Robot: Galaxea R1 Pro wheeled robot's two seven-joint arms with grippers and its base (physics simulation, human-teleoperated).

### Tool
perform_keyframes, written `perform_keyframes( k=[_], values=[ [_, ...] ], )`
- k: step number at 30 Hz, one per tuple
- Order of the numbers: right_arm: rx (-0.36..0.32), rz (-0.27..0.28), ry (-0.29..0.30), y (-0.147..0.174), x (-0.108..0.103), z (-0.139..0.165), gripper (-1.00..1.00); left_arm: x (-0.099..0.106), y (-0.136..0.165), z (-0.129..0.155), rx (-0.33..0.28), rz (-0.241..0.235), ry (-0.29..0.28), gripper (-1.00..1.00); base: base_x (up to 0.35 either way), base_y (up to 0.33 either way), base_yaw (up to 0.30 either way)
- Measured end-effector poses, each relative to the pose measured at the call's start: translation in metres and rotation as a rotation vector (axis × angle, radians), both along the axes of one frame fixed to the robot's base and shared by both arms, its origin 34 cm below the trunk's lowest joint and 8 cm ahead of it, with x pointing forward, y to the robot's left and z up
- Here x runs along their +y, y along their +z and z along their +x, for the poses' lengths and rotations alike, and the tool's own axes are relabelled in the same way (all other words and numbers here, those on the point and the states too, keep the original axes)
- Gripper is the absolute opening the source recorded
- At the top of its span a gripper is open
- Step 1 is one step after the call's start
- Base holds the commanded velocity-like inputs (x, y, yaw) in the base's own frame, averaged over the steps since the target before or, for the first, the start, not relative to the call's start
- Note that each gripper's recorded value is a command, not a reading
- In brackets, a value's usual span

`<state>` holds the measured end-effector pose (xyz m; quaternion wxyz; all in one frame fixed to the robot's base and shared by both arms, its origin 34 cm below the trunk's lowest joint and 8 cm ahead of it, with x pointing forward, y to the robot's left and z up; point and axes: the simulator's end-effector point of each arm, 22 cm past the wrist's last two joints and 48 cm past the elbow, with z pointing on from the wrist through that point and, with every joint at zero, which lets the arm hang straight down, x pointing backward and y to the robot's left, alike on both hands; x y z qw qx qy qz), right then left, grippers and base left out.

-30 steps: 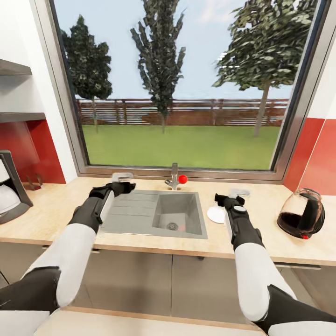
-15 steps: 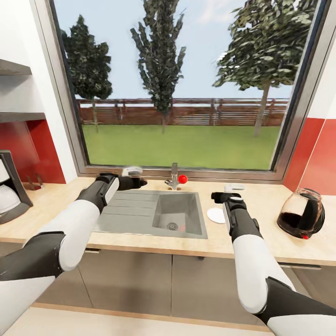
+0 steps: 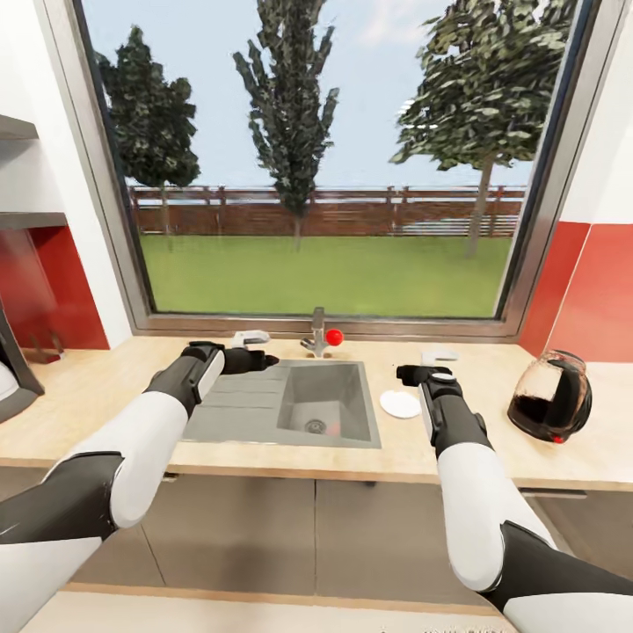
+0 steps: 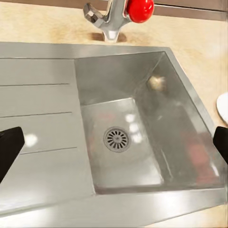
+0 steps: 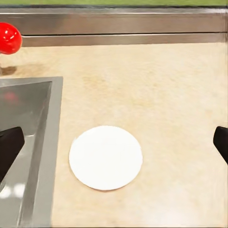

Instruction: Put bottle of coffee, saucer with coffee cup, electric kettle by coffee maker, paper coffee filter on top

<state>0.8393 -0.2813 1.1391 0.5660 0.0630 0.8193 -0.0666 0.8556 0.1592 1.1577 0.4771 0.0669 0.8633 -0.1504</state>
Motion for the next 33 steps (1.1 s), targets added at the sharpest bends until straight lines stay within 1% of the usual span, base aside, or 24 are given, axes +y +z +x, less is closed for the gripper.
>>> perform_keyframes(
  k=[1,4,7,11,16,20,26,28,29,30,32,33],
  values=[
    [0.025,0.004,0.013,-0.012,0.006,-0.001,1.00,0.000,0.000,0.000,0.000,0.000,0.000,1.00,0.000,0.000,-0.261],
    [0.040,0.006,0.020,-0.019,0.010,-0.002,1.00,0.000,-0.001,0.000,0.001,-0.004,-0.001,1.00,0.000,0.000,-0.263],
    [0.043,0.007,0.021,-0.020,0.010,-0.002,1.00,-0.001,-0.001,-0.001,0.002,-0.007,-0.002,1.00,0.066,0.000,-0.265],
    [0.045,0.009,0.023,-0.021,0.011,-0.002,1.00,-0.001,-0.009,-0.003,0.014,-0.008,-0.002,1.00,0.115,0.000,-0.265],
    [0.064,0.013,0.035,-0.030,0.016,-0.003,1.00,-0.001,-0.014,-0.005,0.020,-0.009,-0.002,1.00,0.026,0.000,-0.265],
    [0.066,0.026,0.066,-0.032,0.024,-0.002,1.00,0.001,-0.014,-0.005,0.021,-0.009,0.000,1.00,0.003,0.000,-0.265],
    [0.071,0.036,0.089,-0.034,0.030,-0.003,1.00,0.001,-0.015,-0.005,0.023,-0.010,0.002,1.00,0.056,0.000,-0.257],
    [0.101,0.043,0.106,-0.049,0.038,-0.005,1.00,0.002,-0.015,-0.006,0.025,-0.011,0.002,1.00,0.272,0.000,-0.121],
    [0.141,0.049,0.127,-0.067,0.049,-0.010,1.00,0.002,-0.017,-0.006,0.028,-0.012,0.003,1.00,0.269,0.000,-0.045],
    [0.165,0.053,0.139,-0.077,0.054,-0.013,1.00,0.002,-0.018,-0.006,0.031,-0.013,0.003,1.00,0.182,0.000,-0.029],
    [0.200,0.060,0.158,-0.093,0.064,-0.017,1.00,0.002,-0.020,-0.007,0.035,-0.014,0.003,1.00,0.105,0.000,-0.017],
    [0.207,0.061,0.161,-0.096,0.065,-0.019,1.00,0.002,-0.020,-0.007,0.035,-0.014,0.003,1.00,0.060,0.000,-0.009]
  ],
)
